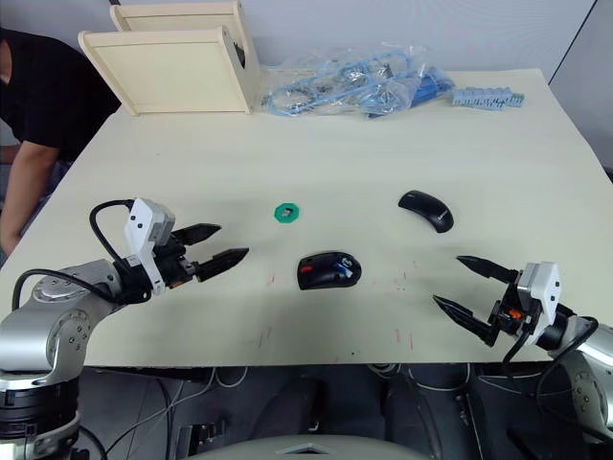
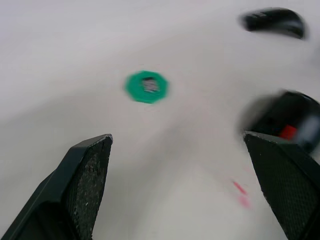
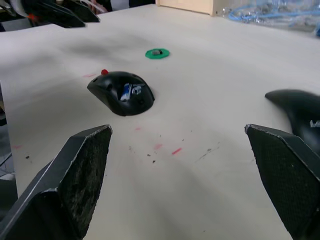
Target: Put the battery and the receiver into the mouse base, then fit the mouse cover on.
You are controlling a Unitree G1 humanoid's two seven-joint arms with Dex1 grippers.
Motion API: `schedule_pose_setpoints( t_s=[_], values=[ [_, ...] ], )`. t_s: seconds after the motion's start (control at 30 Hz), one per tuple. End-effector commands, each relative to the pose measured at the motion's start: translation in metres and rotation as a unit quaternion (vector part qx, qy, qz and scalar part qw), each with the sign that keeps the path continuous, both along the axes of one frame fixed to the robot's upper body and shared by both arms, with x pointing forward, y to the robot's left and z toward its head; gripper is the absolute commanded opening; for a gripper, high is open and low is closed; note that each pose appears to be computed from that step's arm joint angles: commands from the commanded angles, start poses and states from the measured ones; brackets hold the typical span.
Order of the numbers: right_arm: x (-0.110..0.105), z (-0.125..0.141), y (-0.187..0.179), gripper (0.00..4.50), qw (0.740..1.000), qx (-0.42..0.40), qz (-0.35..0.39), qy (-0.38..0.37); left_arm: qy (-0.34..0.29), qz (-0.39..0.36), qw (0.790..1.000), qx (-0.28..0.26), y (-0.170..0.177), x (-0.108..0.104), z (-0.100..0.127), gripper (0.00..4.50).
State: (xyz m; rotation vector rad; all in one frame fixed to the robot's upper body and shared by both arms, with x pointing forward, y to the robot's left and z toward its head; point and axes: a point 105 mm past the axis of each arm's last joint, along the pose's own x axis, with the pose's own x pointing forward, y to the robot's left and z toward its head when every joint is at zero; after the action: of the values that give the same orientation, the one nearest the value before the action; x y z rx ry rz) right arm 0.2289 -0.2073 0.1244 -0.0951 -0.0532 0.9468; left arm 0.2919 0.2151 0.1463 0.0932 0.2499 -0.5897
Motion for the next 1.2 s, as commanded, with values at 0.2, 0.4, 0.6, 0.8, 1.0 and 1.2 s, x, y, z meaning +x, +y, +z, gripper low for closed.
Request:
schedule_pose_setpoints(
  t_s=[0.2,0.4,0.6,0.8,1.0,1.2],
  values=[
    [0.011,0.019,-0.001,4.50,0.999,-0.013,0.006,-0.033,-0.030,0.062,0.998,0.017,-0.013,0.012,0.012,4.46],
    [0.011,0.023,0.005,4.50,0.999,-0.015,0.010,-0.036,-0.053,0.095,0.994,0.008,-0.024,0.011,0.018,4.46],
    [-0.005,0.033,0.015,4.50,0.999,-0.011,0.013,-0.049,-0.059,0.136,0.989,0.003,-0.028,0.009,0.017,4.46],
    [-0.015,0.039,0.025,4.50,0.999,-0.002,0.021,-0.042,-0.041,0.148,0.988,-0.015,-0.028,0.004,0.005,4.46],
    [-0.019,0.037,0.024,4.50,0.999,0.006,0.005,-0.047,-0.041,0.167,0.985,-0.017,-0.037,0.009,-0.001,4.46],
    [-0.019,0.028,0.018,4.50,0.999,0.013,-0.006,-0.042,-0.054,0.163,0.985,-0.024,-0.048,0.023,0.001,4.24]
  ],
)
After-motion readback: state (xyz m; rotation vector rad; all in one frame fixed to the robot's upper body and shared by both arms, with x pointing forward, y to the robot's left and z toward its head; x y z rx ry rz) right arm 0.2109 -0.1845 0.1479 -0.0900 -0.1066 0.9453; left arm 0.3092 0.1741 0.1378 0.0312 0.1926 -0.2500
